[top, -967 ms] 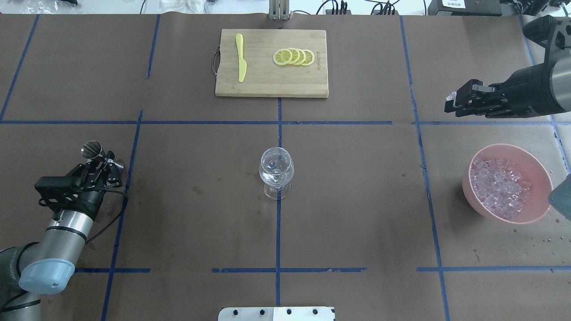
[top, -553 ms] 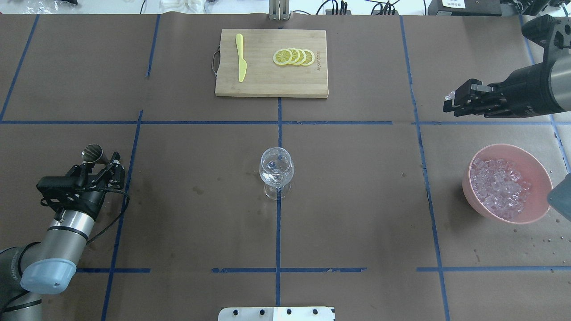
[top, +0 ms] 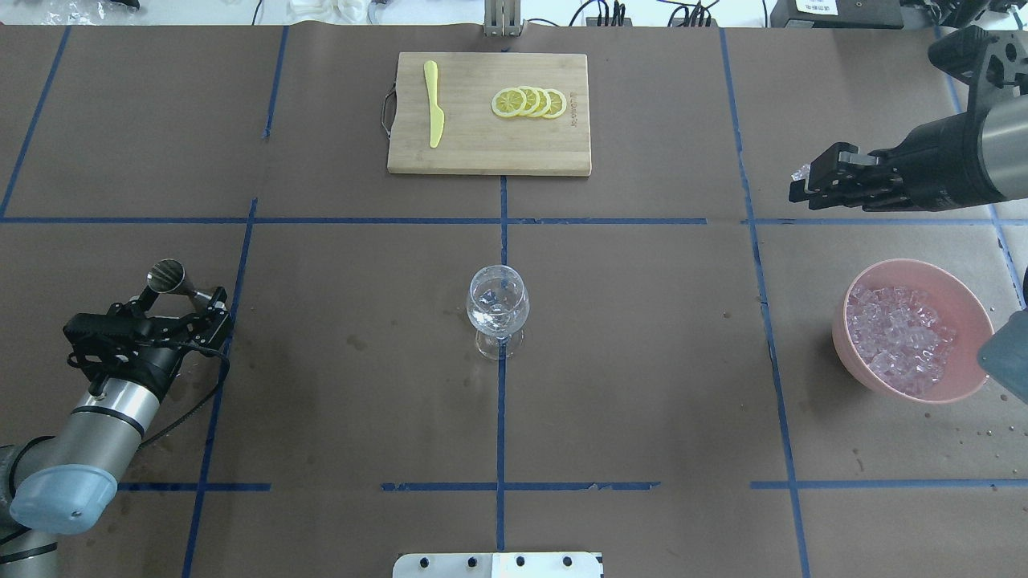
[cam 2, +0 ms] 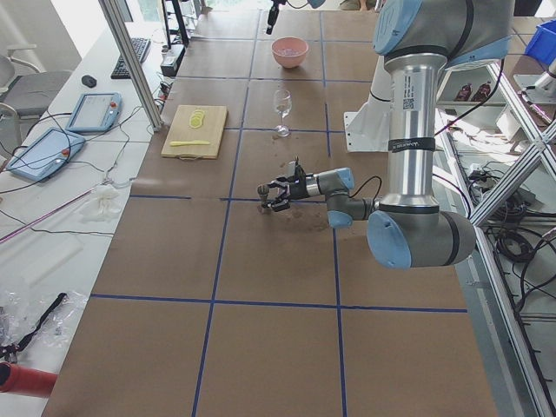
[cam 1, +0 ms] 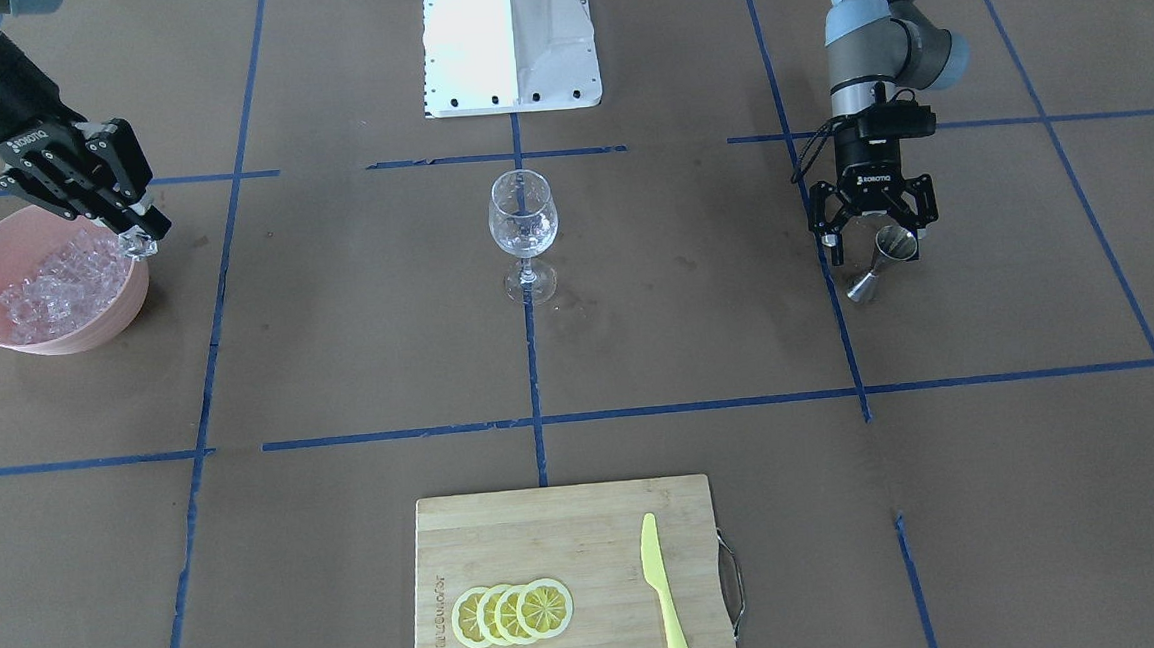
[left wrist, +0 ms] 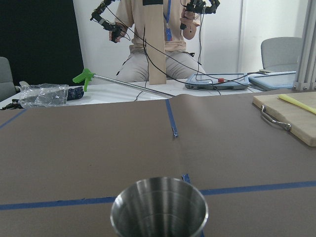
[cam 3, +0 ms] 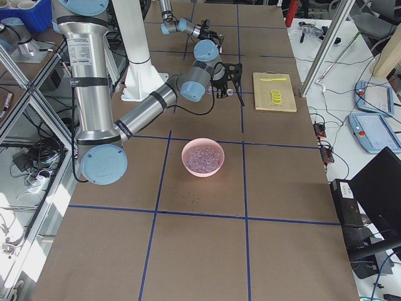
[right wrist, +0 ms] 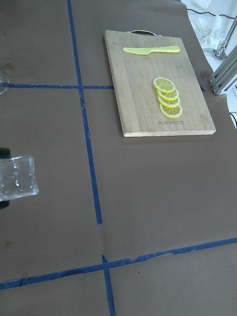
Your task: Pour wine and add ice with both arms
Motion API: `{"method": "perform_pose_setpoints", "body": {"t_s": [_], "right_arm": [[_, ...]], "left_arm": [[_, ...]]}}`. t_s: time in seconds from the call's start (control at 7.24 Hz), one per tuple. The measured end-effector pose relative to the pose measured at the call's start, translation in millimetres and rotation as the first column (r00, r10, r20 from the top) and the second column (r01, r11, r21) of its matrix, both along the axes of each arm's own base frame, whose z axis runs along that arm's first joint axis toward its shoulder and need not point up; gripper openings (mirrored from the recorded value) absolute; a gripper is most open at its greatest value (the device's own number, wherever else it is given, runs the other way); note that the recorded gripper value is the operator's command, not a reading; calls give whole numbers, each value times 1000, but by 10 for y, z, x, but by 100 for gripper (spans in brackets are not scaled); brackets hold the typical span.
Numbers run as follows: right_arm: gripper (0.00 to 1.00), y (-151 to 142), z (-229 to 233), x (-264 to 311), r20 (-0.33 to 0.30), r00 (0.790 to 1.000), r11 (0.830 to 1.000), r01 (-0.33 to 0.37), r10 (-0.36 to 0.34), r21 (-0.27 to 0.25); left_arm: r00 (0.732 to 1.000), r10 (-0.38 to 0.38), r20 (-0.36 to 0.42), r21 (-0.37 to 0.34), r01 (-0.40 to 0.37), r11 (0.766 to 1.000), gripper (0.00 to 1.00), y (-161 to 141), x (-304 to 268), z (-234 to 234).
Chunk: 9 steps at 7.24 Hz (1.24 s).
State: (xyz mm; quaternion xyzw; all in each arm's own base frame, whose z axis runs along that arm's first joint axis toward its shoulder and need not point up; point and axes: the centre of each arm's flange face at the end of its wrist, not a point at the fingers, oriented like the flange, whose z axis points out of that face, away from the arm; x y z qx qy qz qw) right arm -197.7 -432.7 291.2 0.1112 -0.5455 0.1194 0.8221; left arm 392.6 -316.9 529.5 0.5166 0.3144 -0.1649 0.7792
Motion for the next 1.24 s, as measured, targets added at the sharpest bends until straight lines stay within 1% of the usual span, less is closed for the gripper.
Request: {"method": "perform_pose_setpoints", "body": {"t_s": [0.14,0.28,0.41,0.55,0.69,0.83,1.11,1.24], "right_arm": [[0,-7,-47,-22,4,1000,1000,3,-3,7],[0,-11,-90,-44,8,1000,1000,6,-6,13],[0,-8,-132,-82,13,1000,1000,12,-13,20],[0,-3,-208,-158,21,999,999,26,-26,31],[0,-3,-341,-273,34,999,998,41,-42,39],[0,-8,-578,-439,52,997,998,57,-58,30],[0,59,-1128,-828,80,992,995,102,-103,5],[0,147,-1351,-1050,90,988,992,125,-124,-1]], "left_arm": [[999,53,6,-26,-53,998,100,53,-66,51],[993,115,0,-57,-115,992,100,122,-159,26],[984,177,-10,-88,-178,980,100,195,-237,-73],[970,243,-22,-123,-244,962,100,269,-286,-166],[952,305,-38,-156,-307,939,100,346,-337,-231],[932,357,-59,-182,-362,914,100,415,-384,-294],[901,425,-82,-220,-433,874,100,505,-450,-440],[886,457,-80,-251,-461,851,100,542,-492,-622]]}}
